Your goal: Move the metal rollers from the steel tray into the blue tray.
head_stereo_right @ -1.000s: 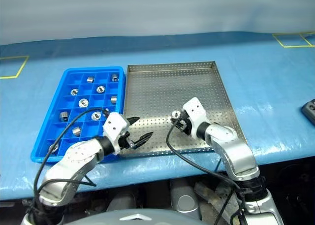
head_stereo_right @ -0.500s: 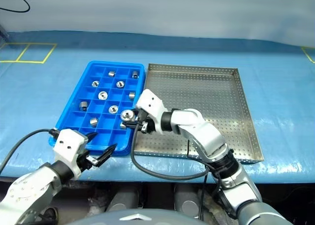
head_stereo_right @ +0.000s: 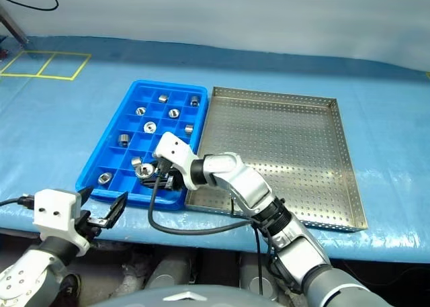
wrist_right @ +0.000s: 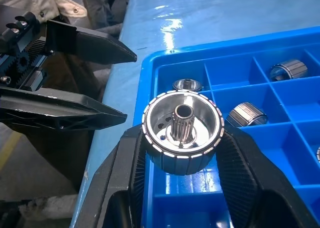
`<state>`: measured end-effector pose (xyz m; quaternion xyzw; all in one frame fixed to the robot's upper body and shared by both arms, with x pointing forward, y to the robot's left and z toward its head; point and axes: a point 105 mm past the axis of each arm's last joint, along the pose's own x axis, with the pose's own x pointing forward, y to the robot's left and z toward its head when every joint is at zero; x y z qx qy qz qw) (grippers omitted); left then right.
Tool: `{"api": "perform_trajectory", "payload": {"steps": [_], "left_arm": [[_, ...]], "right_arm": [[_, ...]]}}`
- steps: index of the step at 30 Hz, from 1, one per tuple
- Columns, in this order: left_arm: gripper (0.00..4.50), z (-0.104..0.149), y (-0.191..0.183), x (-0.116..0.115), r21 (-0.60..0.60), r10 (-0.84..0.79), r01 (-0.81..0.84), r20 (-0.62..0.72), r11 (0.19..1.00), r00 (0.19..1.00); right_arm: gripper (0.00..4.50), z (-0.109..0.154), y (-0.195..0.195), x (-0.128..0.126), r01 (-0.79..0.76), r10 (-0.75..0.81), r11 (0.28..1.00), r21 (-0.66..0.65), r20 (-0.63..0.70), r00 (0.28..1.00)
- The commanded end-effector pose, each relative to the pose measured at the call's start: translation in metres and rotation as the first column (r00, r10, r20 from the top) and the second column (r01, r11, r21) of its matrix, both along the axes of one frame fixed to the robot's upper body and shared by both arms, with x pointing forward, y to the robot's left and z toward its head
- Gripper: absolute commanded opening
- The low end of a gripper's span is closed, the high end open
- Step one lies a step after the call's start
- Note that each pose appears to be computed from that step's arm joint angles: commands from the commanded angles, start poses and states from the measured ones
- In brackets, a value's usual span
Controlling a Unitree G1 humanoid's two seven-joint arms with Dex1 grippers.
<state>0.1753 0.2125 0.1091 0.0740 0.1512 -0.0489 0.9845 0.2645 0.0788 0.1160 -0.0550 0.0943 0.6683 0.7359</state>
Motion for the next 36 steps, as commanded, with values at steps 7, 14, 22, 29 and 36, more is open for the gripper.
{"api": "perform_trajectory", "payload": {"steps": [7,14,22,29,36], "left_arm": [[4.12,0.013,-0.007,-0.003,0.017,-0.026,0.025,0.055,1.0,0.998],[4.12,0.013,-0.009,-0.002,0.021,-0.032,0.031,0.054,0.999,0.998],[4.12,0.015,-0.015,0.004,0.021,-0.066,0.064,0.062,0.998,0.996],[4.12,0.031,-0.046,0.037,-0.018,-0.193,0.199,0.176,0.98,0.965],[4.12,0.04,-0.062,0.075,0.024,-0.337,0.342,0.242,0.94,0.91]], "right_arm": [[1.68,-0.006,0.019,0.001,-0.029,0.029,1.0,0.001,0.003,1.0],[2.4,-0.011,0.02,0.007,-0.02,0.02,1.0,-0.015,0.004,1.0],[3.63,0.015,0.015,0.008,-0.002,-0.005,0.997,0.078,0.09,0.996],[3.63,0.069,-0.039,0.033,0.228,-0.289,0.915,0.332,0.149,0.946],[3.63,0.052,-0.148,0.07,0.554,-0.589,0.807,0.202,0.219,0.778]]}}
